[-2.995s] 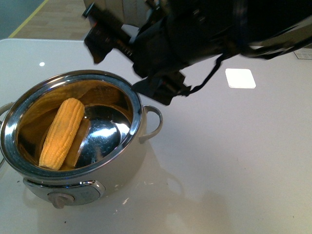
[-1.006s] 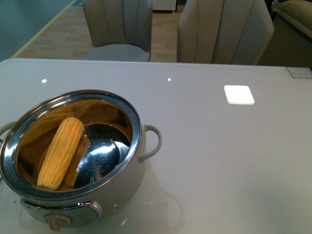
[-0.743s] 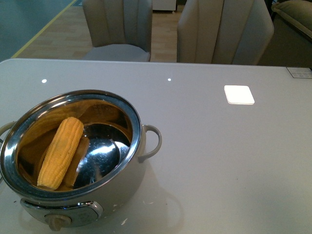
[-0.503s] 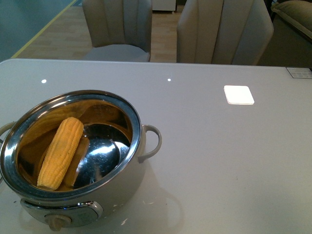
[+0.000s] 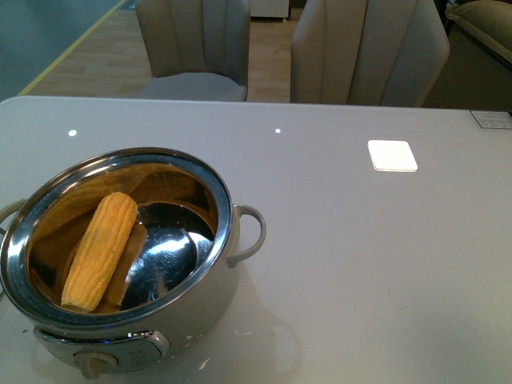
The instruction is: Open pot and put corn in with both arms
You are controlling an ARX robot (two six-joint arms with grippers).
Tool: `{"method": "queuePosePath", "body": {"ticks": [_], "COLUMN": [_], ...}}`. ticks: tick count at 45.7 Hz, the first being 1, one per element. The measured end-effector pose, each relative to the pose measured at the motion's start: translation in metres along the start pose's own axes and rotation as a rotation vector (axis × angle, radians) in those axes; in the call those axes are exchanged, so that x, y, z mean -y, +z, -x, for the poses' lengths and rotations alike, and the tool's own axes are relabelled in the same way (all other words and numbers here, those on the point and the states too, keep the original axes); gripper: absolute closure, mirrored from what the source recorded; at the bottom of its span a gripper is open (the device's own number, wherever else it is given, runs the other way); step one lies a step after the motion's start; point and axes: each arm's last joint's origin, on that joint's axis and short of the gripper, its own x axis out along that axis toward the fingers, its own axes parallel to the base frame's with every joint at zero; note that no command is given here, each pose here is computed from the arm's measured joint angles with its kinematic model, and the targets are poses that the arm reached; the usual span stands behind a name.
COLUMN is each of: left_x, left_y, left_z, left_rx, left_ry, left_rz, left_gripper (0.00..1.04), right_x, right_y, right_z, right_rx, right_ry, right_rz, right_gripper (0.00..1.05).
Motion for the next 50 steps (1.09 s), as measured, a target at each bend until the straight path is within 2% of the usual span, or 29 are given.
{"method": "queuePosePath", "body": {"ticks": [10,16,19,50], "left_x": [0.0000,0.0000,0.0000,0.0000], "left_y": [0.0000,0.0000,0.0000,0.0000], "left_z": [0.0000,0.0000,0.0000,0.0000], "left_rx": [0.000,0.000,0.000,0.000], "left_ry": [0.000,0.000,0.000,0.000], "left_rz": [0.000,0.000,0.000,0.000], "left_gripper": [0.07,0.07,0.07,0.07], "right_x": [0.0000,0.0000,0.0000,0.0000], "right_y": [0.0000,0.0000,0.0000,0.0000], "right_z": [0.0000,0.0000,0.0000,0.0000], "right_rx": [0.000,0.000,0.000,0.000], "right_ry": [0.000,0.000,0.000,0.000], "right_rz": [0.000,0.000,0.000,0.000], "right_gripper": [0.51,0.16,0.08,0.09]}}
